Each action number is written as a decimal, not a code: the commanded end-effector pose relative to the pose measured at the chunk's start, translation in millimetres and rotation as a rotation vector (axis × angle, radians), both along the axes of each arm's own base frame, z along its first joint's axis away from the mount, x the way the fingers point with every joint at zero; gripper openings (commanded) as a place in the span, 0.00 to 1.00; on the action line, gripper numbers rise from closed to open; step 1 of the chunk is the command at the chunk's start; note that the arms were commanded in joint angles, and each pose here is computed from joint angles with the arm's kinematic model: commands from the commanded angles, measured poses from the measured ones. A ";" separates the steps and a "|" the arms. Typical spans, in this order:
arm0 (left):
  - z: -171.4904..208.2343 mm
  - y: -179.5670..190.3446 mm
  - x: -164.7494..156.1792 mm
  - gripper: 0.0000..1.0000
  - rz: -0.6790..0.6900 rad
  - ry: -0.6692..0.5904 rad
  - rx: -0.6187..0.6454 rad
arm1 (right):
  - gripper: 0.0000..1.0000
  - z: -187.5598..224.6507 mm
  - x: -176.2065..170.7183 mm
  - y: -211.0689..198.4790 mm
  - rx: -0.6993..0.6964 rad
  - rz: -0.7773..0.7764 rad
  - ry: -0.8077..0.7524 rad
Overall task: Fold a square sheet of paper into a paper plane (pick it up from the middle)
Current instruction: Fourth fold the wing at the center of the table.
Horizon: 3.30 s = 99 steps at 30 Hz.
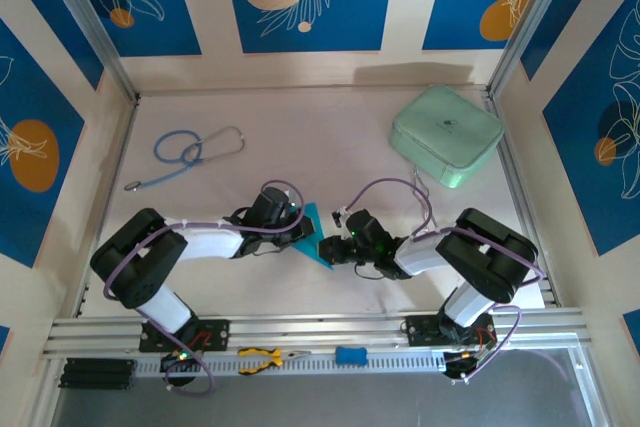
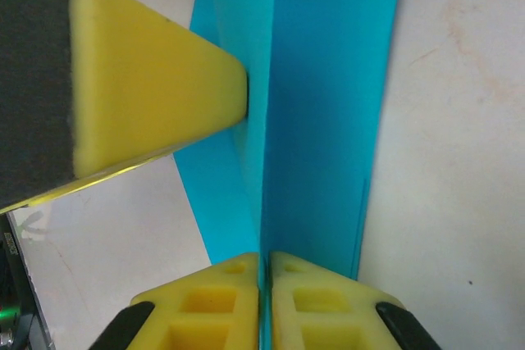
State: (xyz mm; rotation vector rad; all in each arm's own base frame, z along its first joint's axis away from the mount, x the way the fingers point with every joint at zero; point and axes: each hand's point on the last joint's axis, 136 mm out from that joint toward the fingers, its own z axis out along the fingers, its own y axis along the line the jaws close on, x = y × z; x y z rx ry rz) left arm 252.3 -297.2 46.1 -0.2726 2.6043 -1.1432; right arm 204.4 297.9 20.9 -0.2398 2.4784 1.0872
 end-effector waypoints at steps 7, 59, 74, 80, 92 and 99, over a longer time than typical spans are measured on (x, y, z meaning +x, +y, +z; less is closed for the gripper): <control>0.5 -4.5 7.9 0.08 0.013 -0.017 0.011 | 0.09 -21.7 -11.3 -13.2 -0.068 0.002 0.082; -38.8 -9.7 7.7 0.09 -0.021 0.046 0.068 | 0.12 -14.6 -13.0 -18.1 -0.025 0.004 0.241; -41.0 -9.2 6.6 0.08 -0.021 0.048 0.065 | 0.14 3.4 -40.3 -24.4 0.012 0.058 0.305; -40.2 -9.9 6.0 0.08 -0.023 0.046 0.059 | 0.13 -3.3 -41.6 -27.8 0.002 0.039 0.335; -41.6 -8.0 5.7 0.08 -0.012 0.048 0.056 | 0.11 -16.2 -54.0 -31.3 -0.011 0.056 0.402; -42.2 -7.2 4.9 0.08 -0.011 0.050 0.059 | 0.11 -9.4 -53.6 -29.7 -0.003 0.070 0.393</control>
